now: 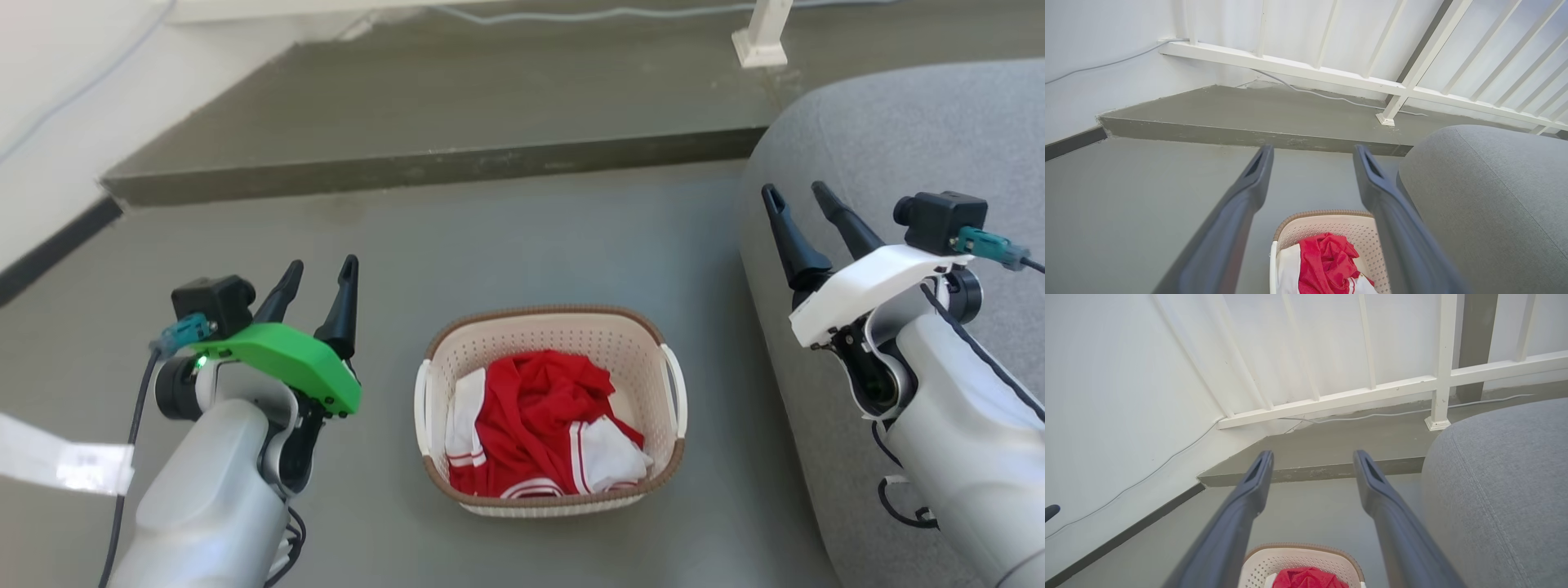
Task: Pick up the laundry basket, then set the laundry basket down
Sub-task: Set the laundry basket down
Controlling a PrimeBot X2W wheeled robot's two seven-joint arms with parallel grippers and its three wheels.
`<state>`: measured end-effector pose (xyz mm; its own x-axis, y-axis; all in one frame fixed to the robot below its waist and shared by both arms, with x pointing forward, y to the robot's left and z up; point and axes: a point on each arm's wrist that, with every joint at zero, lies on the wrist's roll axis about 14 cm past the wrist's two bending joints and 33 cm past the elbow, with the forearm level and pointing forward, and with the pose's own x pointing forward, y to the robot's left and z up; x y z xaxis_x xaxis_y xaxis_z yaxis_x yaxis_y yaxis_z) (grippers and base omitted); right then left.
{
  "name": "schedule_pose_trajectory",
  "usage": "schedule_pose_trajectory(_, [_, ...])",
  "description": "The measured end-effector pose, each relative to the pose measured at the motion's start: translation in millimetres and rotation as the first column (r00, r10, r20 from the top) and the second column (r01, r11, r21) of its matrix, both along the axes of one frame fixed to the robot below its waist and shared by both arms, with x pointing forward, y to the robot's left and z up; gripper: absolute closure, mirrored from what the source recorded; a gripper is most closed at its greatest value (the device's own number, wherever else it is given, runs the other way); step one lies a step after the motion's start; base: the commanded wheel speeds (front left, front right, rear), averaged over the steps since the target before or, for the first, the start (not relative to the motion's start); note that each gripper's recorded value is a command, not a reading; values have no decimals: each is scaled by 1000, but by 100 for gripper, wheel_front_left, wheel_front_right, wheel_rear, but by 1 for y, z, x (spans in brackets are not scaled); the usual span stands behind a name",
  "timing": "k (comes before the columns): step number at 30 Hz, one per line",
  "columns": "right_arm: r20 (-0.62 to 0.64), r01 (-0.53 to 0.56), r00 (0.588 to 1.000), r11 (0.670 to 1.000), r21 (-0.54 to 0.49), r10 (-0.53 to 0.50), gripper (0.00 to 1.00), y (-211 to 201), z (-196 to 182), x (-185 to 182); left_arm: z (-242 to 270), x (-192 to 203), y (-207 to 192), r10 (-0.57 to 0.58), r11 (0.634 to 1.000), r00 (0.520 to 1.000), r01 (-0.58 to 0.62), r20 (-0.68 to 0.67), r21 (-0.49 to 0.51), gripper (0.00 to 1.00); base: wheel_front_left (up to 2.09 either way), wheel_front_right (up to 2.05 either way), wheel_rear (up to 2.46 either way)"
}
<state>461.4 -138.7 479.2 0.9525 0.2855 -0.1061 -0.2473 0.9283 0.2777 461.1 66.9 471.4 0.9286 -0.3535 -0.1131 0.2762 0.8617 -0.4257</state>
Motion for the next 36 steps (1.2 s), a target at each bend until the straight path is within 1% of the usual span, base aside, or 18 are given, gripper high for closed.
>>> schedule_pose_trajectory(3, [57, 5, 998, 1000, 6, -5, 0, 1, 17, -3, 12, -6, 5, 20, 1000, 999, -19, 35, -21, 0, 0, 0, 0])
schedule_pose_trajectory(6, [77, 17, 997, 1000, 5, -18, 0, 0, 22, -12, 25, -10, 13, 52, 997, 996, -48, 71, -56, 0, 0, 0, 0])
schedule_pose_trajectory(11, [112, 50, 993, 999, -6, -49, 0, -7, 29, -26, 44, -18, 23, 86, 995, 986, -79, 140, -57, 0, 0, 0, 0])
schedule_pose_trajectory(14, [161, 66, 985, 998, -17, -62, 0, -10, 42, -29, 46, -25, 30, 115, 992, 982, -106, 151, -68, 0, 0, 0, 0])
schedule_pose_trajectory(17, [193, 82, 978, 996, -28, -75, 0, -13, 50, -33, 43, -33, 33, 120, 992, 981, -113, 155, -51, 0, 0, 0, 0])
schedule_pose_trajectory(26, [186, 111, 977, 993, -45, -101, 0, -19, 40, -54, 48, -50, 39, 141, 990, 970, -139, 199, -25, 0, 0, 0, 0])
schedule_pose_trajectory(36, [197, 111, 975, 992, -59, -97, 0, -17, 38, -62, 50, -61, 42, 155, 987, 961, -159, 229, 1, 0, 0, 0, 0])
